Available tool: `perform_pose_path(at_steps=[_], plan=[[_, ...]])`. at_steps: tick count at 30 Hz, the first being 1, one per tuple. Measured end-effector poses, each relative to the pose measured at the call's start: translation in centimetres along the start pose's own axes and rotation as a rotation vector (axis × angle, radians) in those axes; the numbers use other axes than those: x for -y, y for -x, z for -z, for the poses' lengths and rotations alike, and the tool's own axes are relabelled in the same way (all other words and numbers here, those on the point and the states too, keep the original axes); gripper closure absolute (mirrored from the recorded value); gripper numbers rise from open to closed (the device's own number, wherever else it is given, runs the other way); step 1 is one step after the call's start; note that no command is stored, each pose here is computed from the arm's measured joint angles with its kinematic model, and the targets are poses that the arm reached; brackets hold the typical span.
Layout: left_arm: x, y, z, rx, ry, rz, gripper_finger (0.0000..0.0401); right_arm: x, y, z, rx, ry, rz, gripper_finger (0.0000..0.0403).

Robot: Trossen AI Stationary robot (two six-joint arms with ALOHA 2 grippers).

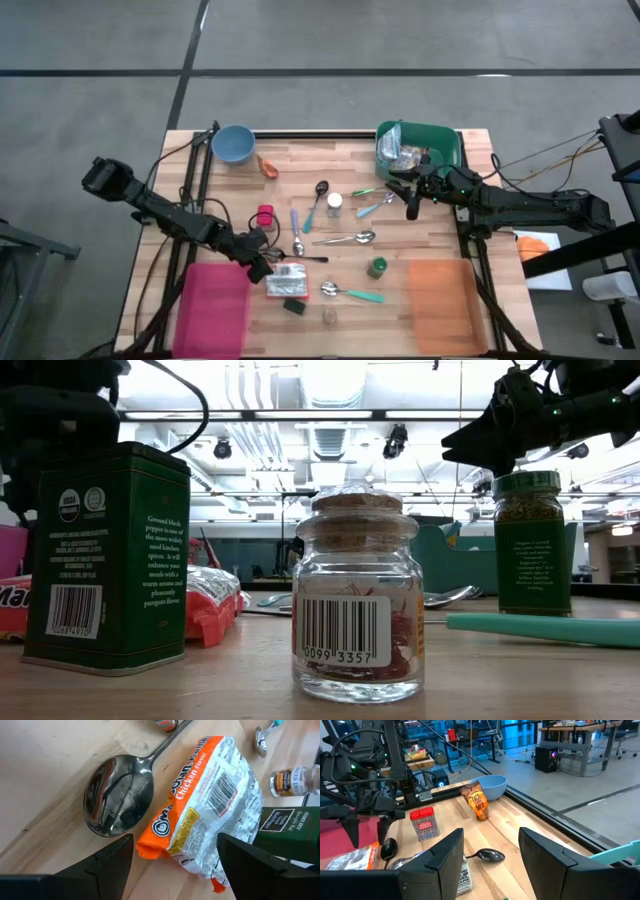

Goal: Pick & Place Food Item
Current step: Put the orange noodle pack into the green bin

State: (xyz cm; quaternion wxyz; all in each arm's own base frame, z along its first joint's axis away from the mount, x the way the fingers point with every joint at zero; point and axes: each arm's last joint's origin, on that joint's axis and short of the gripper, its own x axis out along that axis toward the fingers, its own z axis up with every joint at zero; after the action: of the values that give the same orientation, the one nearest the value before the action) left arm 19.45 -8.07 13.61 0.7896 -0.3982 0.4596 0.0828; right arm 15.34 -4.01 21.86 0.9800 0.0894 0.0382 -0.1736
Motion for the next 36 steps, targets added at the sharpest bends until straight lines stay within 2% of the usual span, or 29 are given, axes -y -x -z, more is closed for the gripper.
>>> perform_pose_path(at_steps=[12, 23, 27, 36], plan=[[-0.1, -1.9, 0.0, -0.062, 0.004, 0.021, 0.0114, 0.0, 0.0, 0.0, 0.0, 0.002, 0.0, 0.0216], [0.0, -2.0, -0.2, -0.057, -0.002, 0.041, 0.0117, 0.0, 0.0, 0.0, 0.0, 0.001, 0.0, 0.0216], [-0.1, -2.0, -0.2, -0.06, 0.001, 0.034, 0.0149, 0.0, 0.0, 0.0, 0.0, 0.0, 0.0, 0.0216], [-0.1, -2.0, -0.2, -0.062, 0.006, 0.031, 0.0269, 0.0, 0.0, 0.0, 0.0, 0.001, 0.0, 0.0216]])
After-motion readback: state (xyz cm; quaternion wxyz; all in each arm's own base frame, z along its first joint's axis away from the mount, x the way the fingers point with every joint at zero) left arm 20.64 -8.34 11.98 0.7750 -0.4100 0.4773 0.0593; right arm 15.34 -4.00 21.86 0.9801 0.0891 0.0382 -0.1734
